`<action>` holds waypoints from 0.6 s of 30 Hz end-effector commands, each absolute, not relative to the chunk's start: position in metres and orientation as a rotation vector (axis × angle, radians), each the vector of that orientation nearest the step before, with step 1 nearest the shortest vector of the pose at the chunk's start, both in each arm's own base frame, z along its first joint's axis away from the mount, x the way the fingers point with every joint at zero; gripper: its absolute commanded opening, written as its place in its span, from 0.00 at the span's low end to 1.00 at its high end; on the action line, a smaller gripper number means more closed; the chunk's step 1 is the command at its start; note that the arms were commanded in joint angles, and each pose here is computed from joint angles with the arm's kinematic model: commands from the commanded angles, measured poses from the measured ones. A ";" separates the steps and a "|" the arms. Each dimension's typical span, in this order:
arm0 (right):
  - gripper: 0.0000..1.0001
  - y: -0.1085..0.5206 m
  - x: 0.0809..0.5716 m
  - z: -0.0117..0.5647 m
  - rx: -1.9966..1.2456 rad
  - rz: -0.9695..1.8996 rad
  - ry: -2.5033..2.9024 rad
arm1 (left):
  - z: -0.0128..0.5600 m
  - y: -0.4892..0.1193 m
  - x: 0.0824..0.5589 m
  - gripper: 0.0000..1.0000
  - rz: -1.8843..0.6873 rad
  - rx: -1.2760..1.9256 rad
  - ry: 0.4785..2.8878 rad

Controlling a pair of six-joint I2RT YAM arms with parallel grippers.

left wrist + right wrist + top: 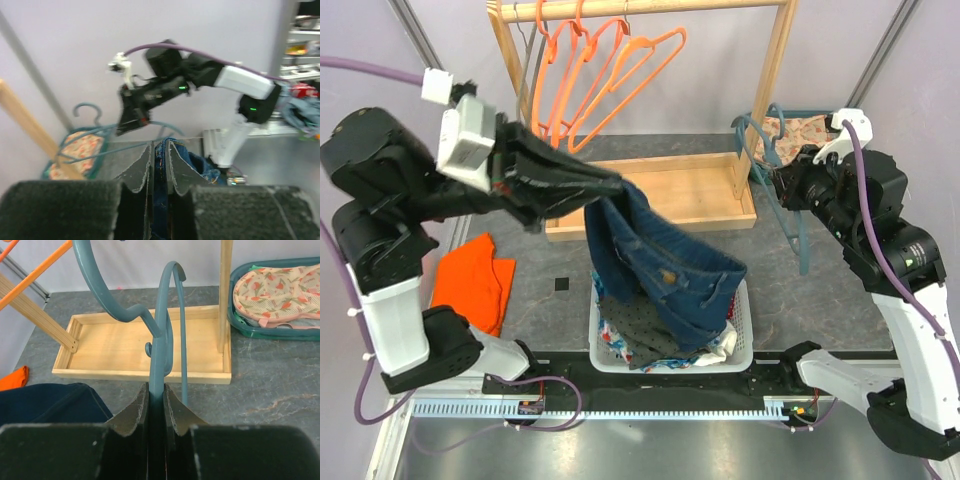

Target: Remove the skirt from the hanger

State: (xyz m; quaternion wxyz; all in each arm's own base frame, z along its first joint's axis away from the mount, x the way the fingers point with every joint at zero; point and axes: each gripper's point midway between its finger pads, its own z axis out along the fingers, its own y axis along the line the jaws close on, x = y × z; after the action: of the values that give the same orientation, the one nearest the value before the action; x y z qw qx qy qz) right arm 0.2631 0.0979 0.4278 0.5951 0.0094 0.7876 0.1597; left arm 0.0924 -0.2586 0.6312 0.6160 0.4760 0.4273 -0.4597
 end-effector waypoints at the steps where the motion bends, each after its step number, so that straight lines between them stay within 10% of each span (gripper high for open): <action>1: 0.00 0.096 0.273 0.453 0.072 0.384 1.727 | 0.643 -0.244 0.038 0.14 -1.267 1.179 0.871; 18: 0.00 0.105 0.290 0.452 0.062 0.385 1.724 | 0.477 -0.331 0.167 0.02 -0.867 1.246 1.364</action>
State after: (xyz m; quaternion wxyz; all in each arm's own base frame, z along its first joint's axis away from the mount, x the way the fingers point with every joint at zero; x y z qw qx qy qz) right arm 0.2854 0.1057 0.4336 0.6075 0.0173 0.7771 0.1634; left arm 0.1342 -0.3145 0.4932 0.4736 0.5046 0.5689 -0.4444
